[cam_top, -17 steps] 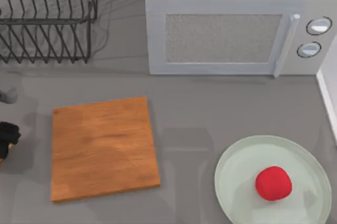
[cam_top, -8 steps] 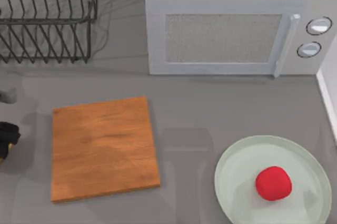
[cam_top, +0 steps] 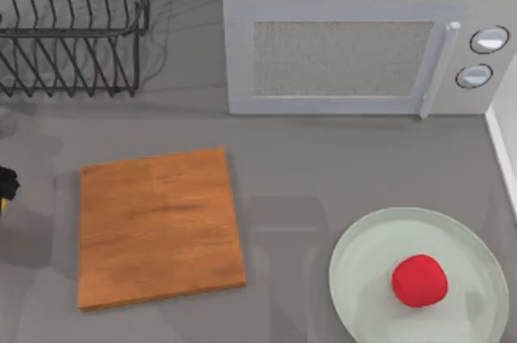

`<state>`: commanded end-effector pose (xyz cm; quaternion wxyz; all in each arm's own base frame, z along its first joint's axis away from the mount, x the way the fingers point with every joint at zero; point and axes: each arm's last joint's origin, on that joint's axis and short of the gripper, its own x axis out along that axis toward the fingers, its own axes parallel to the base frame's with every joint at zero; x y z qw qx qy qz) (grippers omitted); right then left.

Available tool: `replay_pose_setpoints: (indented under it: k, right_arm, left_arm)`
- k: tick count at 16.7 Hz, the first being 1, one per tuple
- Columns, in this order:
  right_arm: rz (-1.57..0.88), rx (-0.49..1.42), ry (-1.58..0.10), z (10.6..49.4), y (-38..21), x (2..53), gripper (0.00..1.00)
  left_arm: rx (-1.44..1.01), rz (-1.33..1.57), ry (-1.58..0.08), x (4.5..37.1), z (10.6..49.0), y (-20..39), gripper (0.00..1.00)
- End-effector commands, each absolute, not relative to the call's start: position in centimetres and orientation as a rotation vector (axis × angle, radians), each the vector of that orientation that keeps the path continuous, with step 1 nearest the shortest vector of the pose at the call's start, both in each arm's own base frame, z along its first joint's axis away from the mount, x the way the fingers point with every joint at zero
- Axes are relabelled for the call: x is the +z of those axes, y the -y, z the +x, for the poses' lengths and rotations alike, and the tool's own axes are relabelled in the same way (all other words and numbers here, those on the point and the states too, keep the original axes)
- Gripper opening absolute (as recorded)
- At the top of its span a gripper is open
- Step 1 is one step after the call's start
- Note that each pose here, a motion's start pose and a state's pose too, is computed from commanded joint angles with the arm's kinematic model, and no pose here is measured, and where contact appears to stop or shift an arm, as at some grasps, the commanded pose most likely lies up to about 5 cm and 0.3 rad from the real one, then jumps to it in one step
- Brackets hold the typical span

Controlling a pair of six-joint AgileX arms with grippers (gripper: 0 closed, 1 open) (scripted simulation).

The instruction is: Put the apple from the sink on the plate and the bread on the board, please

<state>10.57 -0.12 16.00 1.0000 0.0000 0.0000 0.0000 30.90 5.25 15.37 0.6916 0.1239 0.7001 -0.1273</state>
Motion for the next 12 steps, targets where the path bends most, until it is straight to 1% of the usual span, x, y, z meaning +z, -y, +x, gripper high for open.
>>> replay_pose_setpoints:
  k: [4, 6, 12]
  right_arm:
    - [0.0, 0.0, 0.0, 10.6, 0.1, 16.0, 1.0]
    - [0.0, 0.0, 0.0, 10.6, 0.1, 16.0, 1.0]
    - [0.0, 0.0, 0.0, 10.6, 0.1, 16.0, 1.0]
  left_arm:
    - [-0.284, 0.274, -1.569, 20.0, 30.6, -5.2, 0.0]
    - [-0.278, 0.277, -1.552, 21.4, 30.4, -5.2, 0.0]
    - [-0.272, 0.274, -1.554, 21.3, 30.5, -5.1, 0.0]
